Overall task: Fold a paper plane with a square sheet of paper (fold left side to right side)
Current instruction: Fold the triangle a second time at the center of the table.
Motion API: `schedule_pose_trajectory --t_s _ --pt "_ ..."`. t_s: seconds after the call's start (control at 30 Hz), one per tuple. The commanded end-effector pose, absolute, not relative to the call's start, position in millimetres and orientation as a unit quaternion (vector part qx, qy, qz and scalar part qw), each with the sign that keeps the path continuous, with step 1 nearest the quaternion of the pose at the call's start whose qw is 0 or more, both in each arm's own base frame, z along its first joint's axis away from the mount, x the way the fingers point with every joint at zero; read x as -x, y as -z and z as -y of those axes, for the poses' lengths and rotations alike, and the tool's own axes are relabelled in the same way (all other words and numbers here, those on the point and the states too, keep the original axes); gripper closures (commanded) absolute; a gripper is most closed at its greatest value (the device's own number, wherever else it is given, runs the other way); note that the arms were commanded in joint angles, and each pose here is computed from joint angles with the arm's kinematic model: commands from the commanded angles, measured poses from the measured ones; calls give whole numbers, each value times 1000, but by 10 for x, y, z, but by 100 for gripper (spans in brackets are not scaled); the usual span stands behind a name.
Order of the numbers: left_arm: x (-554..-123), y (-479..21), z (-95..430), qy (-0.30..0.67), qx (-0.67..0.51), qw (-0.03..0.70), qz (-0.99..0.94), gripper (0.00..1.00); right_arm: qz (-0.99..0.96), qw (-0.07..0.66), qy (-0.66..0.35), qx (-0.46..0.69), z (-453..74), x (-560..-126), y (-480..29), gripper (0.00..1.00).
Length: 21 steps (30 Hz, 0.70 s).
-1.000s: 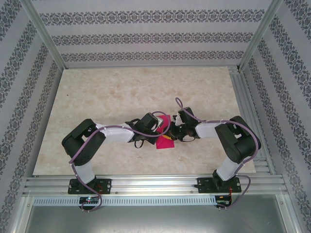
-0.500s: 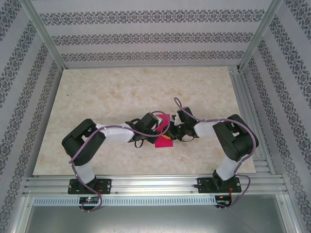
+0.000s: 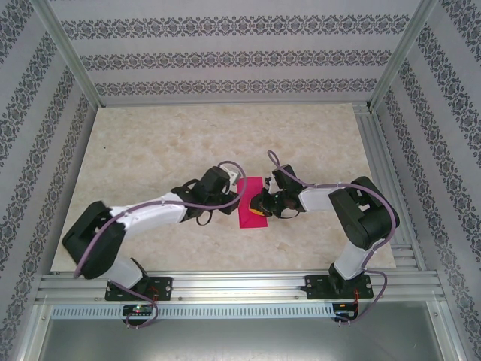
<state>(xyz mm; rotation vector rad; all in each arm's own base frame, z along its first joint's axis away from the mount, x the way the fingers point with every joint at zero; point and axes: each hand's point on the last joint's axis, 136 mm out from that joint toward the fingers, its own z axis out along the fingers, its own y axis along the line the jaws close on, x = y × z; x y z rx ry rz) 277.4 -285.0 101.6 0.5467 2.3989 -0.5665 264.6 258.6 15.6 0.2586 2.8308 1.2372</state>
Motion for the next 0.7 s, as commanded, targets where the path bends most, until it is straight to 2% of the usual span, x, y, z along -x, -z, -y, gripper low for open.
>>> schedule_pose_trajectory --t_s 0.0,0.17,0.3,0.47,0.67 --pt "-2585 -1045 2798 255 -187 280 -907 68 -934 2 -341 -104 -2423 -2528 131 84" --pt "-2271 -1070 3091 374 -172 238 -880 70 -933 3 -342 -108 -2426 -2535 126 84" --pt "-2193 -1077 3283 418 -164 228 -864 72 -933 3 -343 -109 -2427 -2534 128 84" --pt "-2177 -1060 3493 445 -169 208 -855 73 -933 3 -343 -108 -2430 -2529 117 84" --pt "-2166 -790 3585 430 -171 179 -868 74 -933 0 -342 -109 -2427 -2516 128 84"
